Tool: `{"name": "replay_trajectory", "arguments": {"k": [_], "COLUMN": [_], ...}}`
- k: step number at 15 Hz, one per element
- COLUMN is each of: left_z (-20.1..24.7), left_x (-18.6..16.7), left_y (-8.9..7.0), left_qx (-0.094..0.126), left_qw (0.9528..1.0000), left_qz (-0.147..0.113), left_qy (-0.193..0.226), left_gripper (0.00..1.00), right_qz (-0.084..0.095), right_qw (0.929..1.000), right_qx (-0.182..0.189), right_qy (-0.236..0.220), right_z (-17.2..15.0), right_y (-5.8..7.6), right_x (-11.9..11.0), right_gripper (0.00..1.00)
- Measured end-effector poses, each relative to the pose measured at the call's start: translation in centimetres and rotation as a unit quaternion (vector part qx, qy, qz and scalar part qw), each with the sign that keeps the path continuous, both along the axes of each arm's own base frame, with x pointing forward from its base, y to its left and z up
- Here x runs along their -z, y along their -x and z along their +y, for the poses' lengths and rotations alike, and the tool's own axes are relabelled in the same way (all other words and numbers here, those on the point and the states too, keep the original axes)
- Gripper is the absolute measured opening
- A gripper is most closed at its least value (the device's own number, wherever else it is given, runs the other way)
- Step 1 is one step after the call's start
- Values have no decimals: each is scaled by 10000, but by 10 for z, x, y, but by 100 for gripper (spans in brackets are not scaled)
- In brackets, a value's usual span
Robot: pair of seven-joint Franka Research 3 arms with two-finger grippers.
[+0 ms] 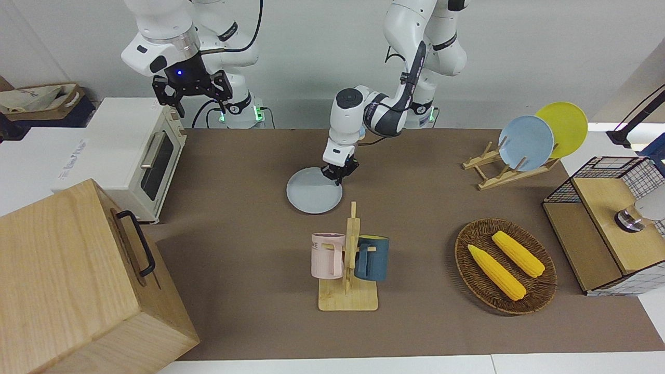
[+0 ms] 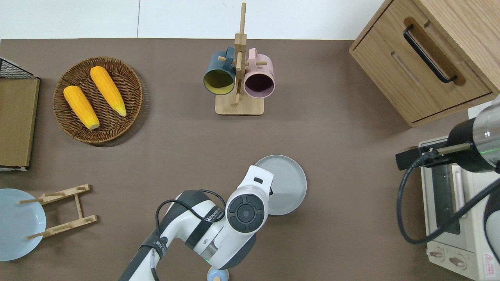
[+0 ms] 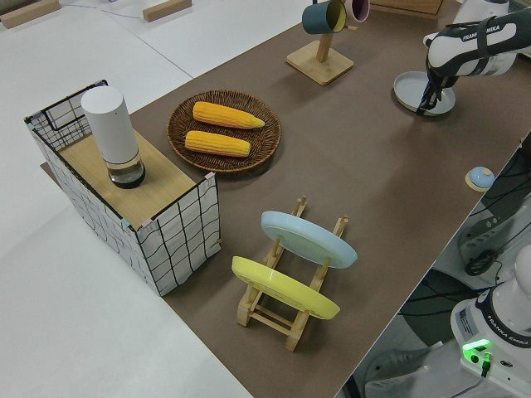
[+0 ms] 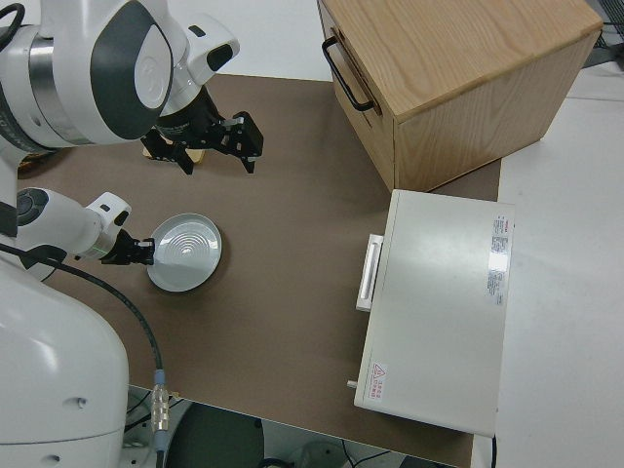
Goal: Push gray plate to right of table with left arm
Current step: 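Push the gray plate with the left gripper toward the toaster oven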
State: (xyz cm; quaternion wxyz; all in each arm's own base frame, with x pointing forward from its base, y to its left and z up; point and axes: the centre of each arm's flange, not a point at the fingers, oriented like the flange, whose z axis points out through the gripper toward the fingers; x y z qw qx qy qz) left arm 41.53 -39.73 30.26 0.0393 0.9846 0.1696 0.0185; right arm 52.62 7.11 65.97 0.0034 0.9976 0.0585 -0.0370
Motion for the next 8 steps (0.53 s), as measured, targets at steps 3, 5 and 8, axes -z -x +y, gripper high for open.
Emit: {"name": "replay_trajectory", "arguments": {"k": [3,5,8], "left_z": [-5,-10,-10], "left_x": [8,10,6], "left_y": [1,0,-5], "left_qx": [36,150,319], "left_qw": [10000,9998,9982], "left_qz": [47,79,286], "left_qy": [-31,-145,-412], "left_gripper": [20,41,69], "right_qz": [0,0,0], "right_qw": [10000,10000,10000], "right_qx": [0,0,0], "right_qy": [0,0,0], "right_z": [0,0,0], "right_y": [0,0,0], "right_x": [0,0,0], "right_gripper": [99,99,99]}}
